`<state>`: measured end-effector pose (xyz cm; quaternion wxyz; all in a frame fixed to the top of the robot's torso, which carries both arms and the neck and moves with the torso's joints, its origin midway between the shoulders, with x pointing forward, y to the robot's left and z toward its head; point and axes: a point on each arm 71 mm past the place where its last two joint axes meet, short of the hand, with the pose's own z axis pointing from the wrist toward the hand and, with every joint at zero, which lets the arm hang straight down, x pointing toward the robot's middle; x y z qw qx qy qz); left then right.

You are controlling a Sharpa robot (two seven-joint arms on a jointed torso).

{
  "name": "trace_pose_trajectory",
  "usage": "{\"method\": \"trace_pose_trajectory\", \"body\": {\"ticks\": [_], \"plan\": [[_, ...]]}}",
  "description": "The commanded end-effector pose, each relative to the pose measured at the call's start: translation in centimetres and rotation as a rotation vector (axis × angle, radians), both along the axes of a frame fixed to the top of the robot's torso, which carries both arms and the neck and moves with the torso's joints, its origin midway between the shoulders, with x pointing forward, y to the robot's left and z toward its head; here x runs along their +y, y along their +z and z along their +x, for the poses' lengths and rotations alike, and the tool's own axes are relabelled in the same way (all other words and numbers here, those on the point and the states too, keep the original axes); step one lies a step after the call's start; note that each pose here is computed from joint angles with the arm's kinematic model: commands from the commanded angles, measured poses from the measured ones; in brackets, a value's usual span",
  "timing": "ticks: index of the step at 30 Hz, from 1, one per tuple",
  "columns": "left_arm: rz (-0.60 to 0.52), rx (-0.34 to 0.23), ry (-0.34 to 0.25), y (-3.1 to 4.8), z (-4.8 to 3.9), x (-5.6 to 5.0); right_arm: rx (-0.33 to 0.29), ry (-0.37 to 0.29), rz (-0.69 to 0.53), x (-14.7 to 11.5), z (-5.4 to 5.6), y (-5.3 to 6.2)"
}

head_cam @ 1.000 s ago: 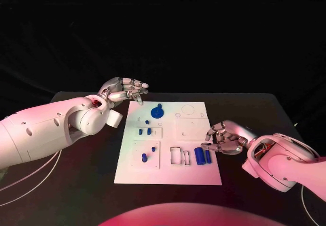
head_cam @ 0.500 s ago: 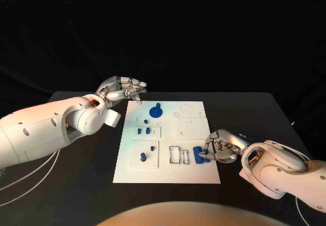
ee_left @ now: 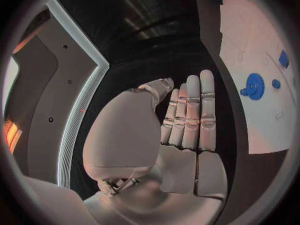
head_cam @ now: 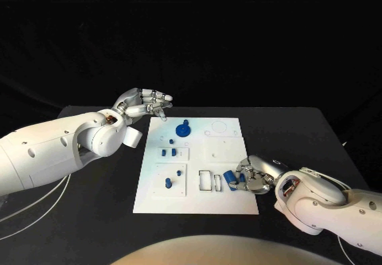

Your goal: Assemble the parts on the task board

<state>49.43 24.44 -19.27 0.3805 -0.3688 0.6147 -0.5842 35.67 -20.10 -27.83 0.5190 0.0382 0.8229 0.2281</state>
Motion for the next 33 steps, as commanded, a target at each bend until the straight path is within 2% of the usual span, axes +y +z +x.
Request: {"method": "trace_pose_trajectory", "body": {"ticks": [1,10,15,20,26,33], "plan": [[-0.016,-0.003,-0.018,0.13,-0.06,-0.2,-0.003,0.003,-0.032,0.0,0.1,-0.3],[-0.016,-0.001,-0.021,0.12,-0.09,-0.2,0.007,0.001,-0.065,0.5,0.3,-1.0],[-0.017,-0.003,-0.019,0.15,-0.1,-0.2,0.015,0.015,-0.081,1.2,0.1,-1.7],[-0.016,-0.003,-0.019,0.15,-0.11,-0.2,0.01,0.021,-0.081,1.5,0.0,-1.9],[-0.016,-0.003,-0.019,0.16,-0.12,-0.2,-0.014,0.012,-0.067,1.6,0.0,-1.8],[-0.016,-0.002,-0.018,0.15,-0.11,-0.1,-0.059,-0.023,0.005,1.4,-0.1,-0.9]]}}
